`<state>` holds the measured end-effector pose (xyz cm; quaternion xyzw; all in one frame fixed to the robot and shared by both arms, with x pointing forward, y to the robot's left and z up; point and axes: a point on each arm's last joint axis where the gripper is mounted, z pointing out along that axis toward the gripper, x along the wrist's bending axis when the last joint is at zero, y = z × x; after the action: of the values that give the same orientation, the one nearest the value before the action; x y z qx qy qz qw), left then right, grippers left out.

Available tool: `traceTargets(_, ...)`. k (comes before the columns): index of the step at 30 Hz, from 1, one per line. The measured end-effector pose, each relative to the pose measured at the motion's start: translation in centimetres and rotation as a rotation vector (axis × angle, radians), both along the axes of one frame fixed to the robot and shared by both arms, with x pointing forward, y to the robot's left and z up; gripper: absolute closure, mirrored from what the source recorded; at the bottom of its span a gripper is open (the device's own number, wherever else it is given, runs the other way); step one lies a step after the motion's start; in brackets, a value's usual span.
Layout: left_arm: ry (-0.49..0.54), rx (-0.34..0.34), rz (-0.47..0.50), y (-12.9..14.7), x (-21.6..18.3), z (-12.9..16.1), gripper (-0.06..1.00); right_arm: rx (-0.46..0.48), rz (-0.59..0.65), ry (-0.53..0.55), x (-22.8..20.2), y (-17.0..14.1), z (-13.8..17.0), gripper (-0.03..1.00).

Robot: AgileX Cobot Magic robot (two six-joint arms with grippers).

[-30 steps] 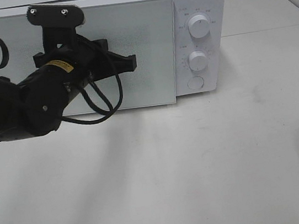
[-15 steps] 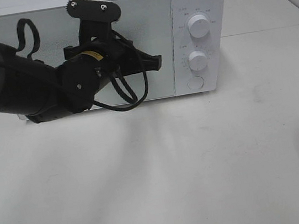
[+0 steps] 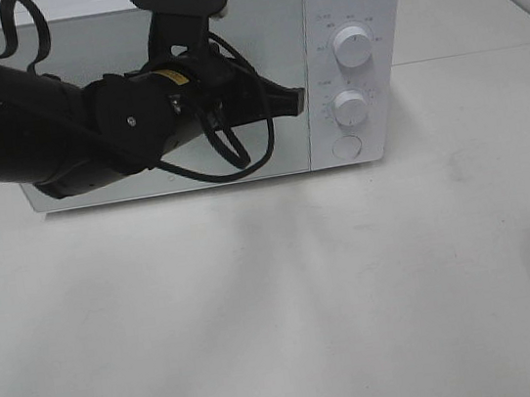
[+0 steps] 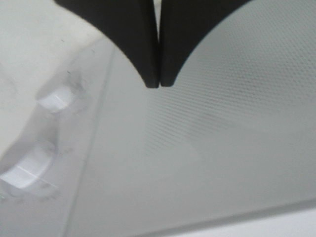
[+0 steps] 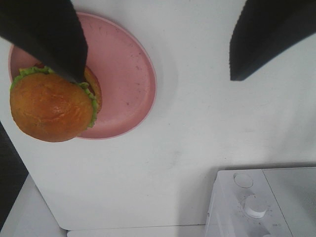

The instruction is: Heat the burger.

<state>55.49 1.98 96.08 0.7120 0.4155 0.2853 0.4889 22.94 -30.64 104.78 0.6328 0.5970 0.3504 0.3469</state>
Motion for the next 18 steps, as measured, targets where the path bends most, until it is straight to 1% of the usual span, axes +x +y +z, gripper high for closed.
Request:
traceTargets(1,0.041,0.009,-0.033,-0.1,-0.8,0.2,0.92,0.0,0.0,0.0,0.0,0.0,0.0,0.2)
traceTargets(2,0.041,0.009,-0.033,-0.1,-0.8,0.2,0.92,0.0,0.0,0.0,0.0,0.0,0.0,0.2)
traceTargets(3,0.074,0.017,-0.056,-0.2,-1.2,0.2,0.89,0.0,0.0,0.0,0.0,0.0,0.0,0.2)
traceTargets(4,0.074,0.017,-0.056,-0.2,-1.2,0.2,0.89,0.0,0.0,0.0,0.0,0.0,0.0,0.2)
traceTargets(5,0.144,0.029,-0.092,-0.1,-1.9,0.3,0.81,0.0,0.0,0.0,0.0,0.0,0.0,0.2)
traceTargets(6,0.183,0.036,-0.114,-0.1,-2.2,0.4,0.75,0.0,0.0,0.0,0.0,0.0,0.0,0.2)
traceTargets(7,0.183,0.036,-0.114,-0.1,-2.2,0.4,0.75,0.0,0.0,0.0,0.0,0.0,0.0,0.2)
traceTargets(8,0.253,0.049,-0.155,-0.1,-2.9,0.6,0.56,0.0,0.0,0.0,0.0,0.0,0.0,0.2)
traceTargets(9,0.318,0.064,-0.197,-0.1,-3.6,0.7,0.43,0.0,0.0,0.0,0.0,0.0,0.0,0.2)
traceTargets(10,0.318,0.064,-0.197,-0.1,-3.6,0.7,0.43,0.0,0.0,0.0,0.0,0.0,0.0,0.2)
traceTargets(11,0.351,0.073,-0.219,-0.1,-4.0,0.8,0.19,0.0,0.0,0.0,0.0,0.0,0.0,0.2)
traceTargets(12,0.413,0.093,-0.261,0.0,-4.7,0.8,0.04,0.0,0.0,0.0,0.0,0.0,0.0,0.2)
traceTargets(13,0.413,0.093,-0.261,0.0,-4.7,0.8,0.04,0.0,0.0,0.0,0.0,0.0,0.0,0.2)
traceTargets(14,0.437,0.104,-0.282,0.0,-5.0,1.0,0.01,0.0,0.0,0.0,0.0,0.0,0.0,0.2)
traceTargets(15,0.476,0.136,-0.33,0.2,-5.7,1.3,-0.03,0.0,0.0,0.0,0.0,0.0,0.0,0.2)
traceTargets(16,0.476,0.136,-0.33,0.2,-5.7,1.3,-0.03,0.0,0.0,0.0,0.0,0.0,0.0,0.2)
traceTargets(17,0.495,0.153,-0.352,0.3,-6.1,1.5,-0.03,0.0,0.0,0.0,0.0,0.0,0.0,0.2)
traceTargets(18,0.507,0.19,-0.396,0.6,-6.7,2.2,-0.04,0.0,0.0,0.0,0.0,0.0,0.0,0.2)
